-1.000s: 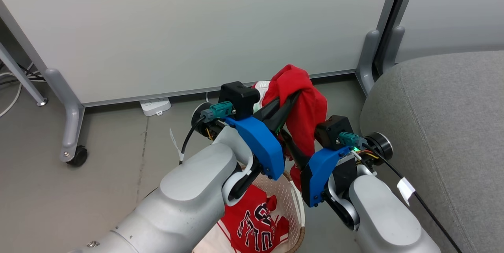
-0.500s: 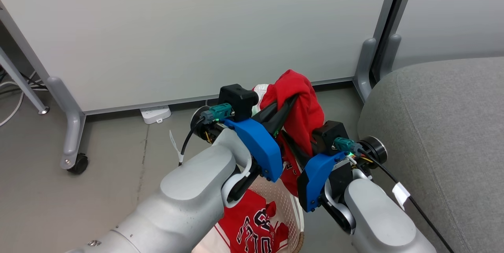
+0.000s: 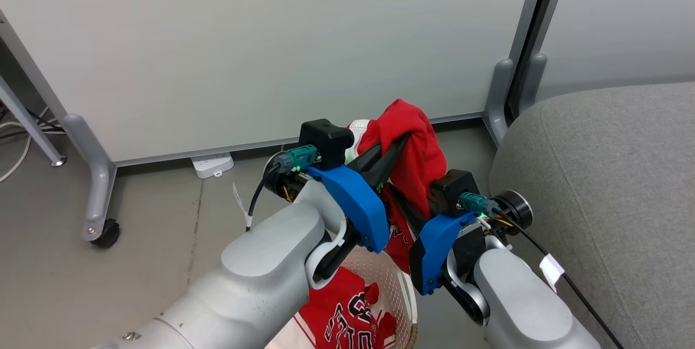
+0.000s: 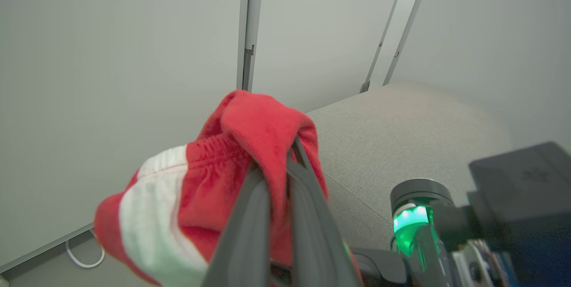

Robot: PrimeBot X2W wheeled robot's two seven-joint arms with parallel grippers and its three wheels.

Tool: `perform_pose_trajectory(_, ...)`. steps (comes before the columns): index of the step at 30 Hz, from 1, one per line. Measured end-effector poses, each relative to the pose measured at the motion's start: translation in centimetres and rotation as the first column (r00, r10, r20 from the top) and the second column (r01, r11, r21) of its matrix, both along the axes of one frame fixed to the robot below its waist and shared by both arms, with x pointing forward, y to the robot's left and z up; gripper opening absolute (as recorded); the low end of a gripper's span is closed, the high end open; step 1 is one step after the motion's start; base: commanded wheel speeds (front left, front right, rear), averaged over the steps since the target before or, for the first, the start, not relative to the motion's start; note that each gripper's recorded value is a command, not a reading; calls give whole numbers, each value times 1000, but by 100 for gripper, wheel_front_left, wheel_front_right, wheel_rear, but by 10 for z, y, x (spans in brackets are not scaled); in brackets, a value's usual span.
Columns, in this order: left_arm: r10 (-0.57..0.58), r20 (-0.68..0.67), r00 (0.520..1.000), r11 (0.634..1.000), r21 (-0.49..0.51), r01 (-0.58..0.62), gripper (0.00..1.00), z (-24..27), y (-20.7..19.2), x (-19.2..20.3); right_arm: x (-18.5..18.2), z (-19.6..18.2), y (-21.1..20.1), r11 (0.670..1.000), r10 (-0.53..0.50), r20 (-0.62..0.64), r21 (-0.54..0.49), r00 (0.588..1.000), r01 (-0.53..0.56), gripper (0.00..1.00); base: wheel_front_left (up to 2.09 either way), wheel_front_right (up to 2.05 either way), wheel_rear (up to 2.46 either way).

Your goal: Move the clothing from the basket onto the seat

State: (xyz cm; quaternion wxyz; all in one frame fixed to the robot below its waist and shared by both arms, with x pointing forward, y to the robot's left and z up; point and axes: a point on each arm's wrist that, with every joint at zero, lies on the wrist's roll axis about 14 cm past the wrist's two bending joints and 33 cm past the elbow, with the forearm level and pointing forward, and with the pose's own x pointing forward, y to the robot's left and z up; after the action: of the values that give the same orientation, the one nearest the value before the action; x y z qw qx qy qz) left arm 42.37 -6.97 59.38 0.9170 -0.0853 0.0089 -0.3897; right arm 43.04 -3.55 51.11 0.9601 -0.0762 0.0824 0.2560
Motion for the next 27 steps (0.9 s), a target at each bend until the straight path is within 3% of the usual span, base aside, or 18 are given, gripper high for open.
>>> perform_pose_trajectory(5, 5, -3, 1000, 1000, 5, -5, 0, -3, 1, 1, 0, 0, -1, 1000, -4, -1, 1, 1000, 4, 0, 0, 0, 0)
perform_pose_trajectory(6, 6, -4, 1000, 1000, 8, -6, 11, -4, 1, 2, 0, 0, -2, 1000, -5, -1, 2, 1000, 5, 0, 0, 0, 0)
perform_pose_trajectory(7, 6, -3, 1000, 1000, 12, -6, 47, -5, 1, 2, 0, 0, -2, 1000, -5, 3, 5, 1000, 5, 0, 0, 0, 0)
perform_pose_trajectory(8, 6, 2, 1000, 1000, 17, -6, 100, -5, 2, 2, 0, 1, -2, 1000, -5, 9, 10, 1000, 5, 0, 0, 0, 0)
perform_pose_trajectory(13, 19, 18, 1000, 999, 42, -20, 100, -15, 8, 4, 2, 5, -3, 1000, -10, 33, 25, 999, 9, 0, 0, 0, 0)
perform_pose_trajectory(27, 144, 27, 989, 989, -35, -143, 100, -56, 78, -22, 14, -1, -10, 999, -34, 33, 34, 999, 33, 0, 0, 0, 0)
